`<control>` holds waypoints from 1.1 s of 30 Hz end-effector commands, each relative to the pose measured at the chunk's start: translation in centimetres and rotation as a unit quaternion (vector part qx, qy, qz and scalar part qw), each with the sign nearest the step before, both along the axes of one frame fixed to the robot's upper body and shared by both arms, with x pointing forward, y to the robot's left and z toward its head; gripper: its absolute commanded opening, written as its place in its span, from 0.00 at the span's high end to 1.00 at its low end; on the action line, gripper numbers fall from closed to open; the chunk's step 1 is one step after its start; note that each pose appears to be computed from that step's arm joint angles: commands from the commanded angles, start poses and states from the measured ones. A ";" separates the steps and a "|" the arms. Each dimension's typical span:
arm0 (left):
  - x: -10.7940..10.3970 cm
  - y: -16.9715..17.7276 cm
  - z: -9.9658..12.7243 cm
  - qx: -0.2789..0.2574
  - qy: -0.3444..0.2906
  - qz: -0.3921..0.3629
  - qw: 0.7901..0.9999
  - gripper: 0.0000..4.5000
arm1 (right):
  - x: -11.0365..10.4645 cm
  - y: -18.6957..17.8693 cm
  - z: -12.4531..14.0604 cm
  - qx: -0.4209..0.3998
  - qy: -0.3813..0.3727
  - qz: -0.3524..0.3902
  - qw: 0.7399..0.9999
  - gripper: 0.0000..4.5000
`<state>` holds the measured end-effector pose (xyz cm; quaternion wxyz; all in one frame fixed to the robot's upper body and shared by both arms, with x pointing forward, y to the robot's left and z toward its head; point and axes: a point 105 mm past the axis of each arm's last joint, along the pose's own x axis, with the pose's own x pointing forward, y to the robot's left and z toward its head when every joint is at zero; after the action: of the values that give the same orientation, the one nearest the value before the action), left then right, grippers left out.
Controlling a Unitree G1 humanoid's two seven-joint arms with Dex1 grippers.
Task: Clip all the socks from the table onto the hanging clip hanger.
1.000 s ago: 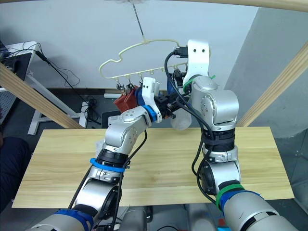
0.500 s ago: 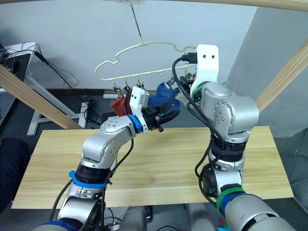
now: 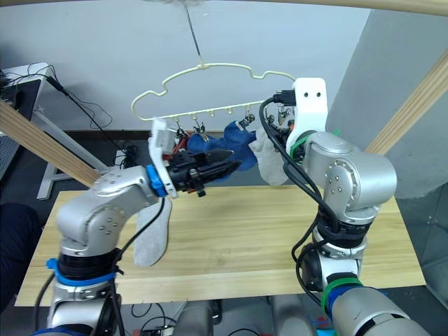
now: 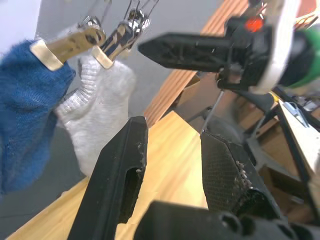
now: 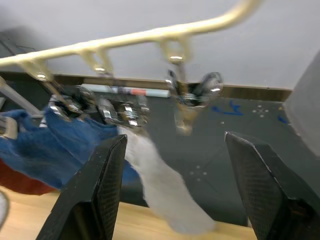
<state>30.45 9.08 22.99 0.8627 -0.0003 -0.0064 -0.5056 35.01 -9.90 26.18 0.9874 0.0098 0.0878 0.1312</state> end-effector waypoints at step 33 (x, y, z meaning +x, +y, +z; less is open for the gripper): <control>-3.6 6.2 5.5 0.083 -0.099 -0.002 0.992 0.02 | -2.6 0.3 -0.4 -0.032 -0.084 -0.059 0.994 0.28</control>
<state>27.62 15.31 27.27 0.8610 0.1101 -0.0257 -0.4959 32.71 -9.13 24.22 0.9948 -0.0380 0.0440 0.0835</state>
